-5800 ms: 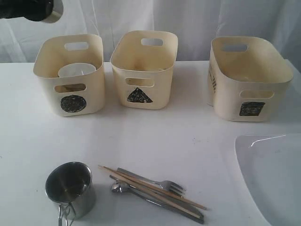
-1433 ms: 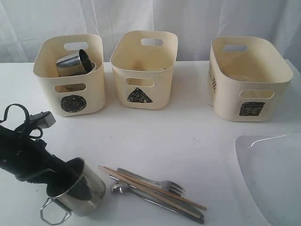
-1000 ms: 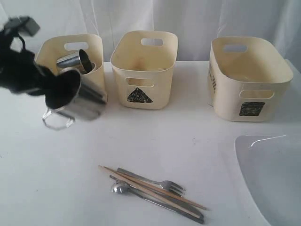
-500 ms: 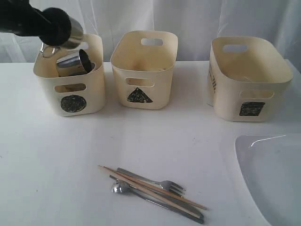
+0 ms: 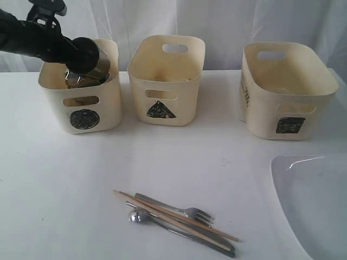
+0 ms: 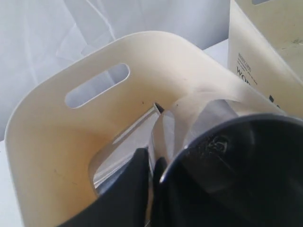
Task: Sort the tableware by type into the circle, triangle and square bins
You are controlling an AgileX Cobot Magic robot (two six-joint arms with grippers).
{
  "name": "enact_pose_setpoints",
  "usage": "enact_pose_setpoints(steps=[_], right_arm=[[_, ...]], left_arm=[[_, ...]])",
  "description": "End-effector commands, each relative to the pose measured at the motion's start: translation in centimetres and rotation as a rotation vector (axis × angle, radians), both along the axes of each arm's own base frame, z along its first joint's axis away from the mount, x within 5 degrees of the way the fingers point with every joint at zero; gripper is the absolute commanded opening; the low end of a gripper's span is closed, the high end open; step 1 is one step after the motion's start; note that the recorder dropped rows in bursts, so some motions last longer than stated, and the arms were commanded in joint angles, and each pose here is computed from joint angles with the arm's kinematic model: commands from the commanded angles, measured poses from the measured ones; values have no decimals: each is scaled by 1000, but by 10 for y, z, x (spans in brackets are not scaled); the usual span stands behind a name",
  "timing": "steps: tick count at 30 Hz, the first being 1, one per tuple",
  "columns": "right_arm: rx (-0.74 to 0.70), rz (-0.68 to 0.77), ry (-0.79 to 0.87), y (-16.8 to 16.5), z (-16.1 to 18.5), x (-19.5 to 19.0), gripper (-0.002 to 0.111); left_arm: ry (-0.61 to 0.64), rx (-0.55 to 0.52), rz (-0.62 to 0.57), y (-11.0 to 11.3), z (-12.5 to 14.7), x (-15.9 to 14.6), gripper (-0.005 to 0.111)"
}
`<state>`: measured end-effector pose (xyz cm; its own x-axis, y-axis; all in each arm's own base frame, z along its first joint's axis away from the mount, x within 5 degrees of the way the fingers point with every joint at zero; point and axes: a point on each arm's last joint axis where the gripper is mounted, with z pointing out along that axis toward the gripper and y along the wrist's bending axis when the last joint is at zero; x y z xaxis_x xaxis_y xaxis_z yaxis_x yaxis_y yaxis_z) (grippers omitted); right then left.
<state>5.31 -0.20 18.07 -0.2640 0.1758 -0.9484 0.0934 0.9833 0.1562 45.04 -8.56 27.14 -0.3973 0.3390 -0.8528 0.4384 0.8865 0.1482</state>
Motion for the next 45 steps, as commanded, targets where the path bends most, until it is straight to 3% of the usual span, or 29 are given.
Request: enact_pose_setpoints(steps=[1, 3, 5, 15, 22, 25, 27, 31, 39, 42, 45], right_arm=[[-2, 0, -14, 0, 1, 0, 0], [-2, 0, -14, 0, 1, 0, 0], [-2, 0, -14, 0, 1, 0, 0], [-2, 0, -14, 0, 1, 0, 0], [-2, 0, -14, 0, 1, 0, 0], [-2, 0, -14, 0, 1, 0, 0], [-2, 0, -14, 0, 1, 0, 0], [-2, 0, -14, 0, 1, 0, 0], [-2, 0, -14, 0, 1, 0, 0], [-2, 0, -14, 0, 1, 0, 0], [-2, 0, -14, 0, 1, 0, 0]], left_arm=[[-12, -24, 8, -1, 5, 0, 44], [-13, -24, 9, -1, 5, 0, 58], [-20, -25, 8, -1, 9, -1, 64], [-293, -45, 58, 11, 106, -41, 63], [-372, -11, 10, 13, 147, -72, 63], [-413, -18, 5, 15, 164, -87, 55], [-438, -25, 3, 16, 175, -97, 40], [-466, -27, -27, 16, 194, -119, 0], [-376, -69, -100, 16, 202, -144, 0], [-282, -106, -86, 27, 198, -149, 0], [-161, -155, 22, 51, 185, -147, 0]])
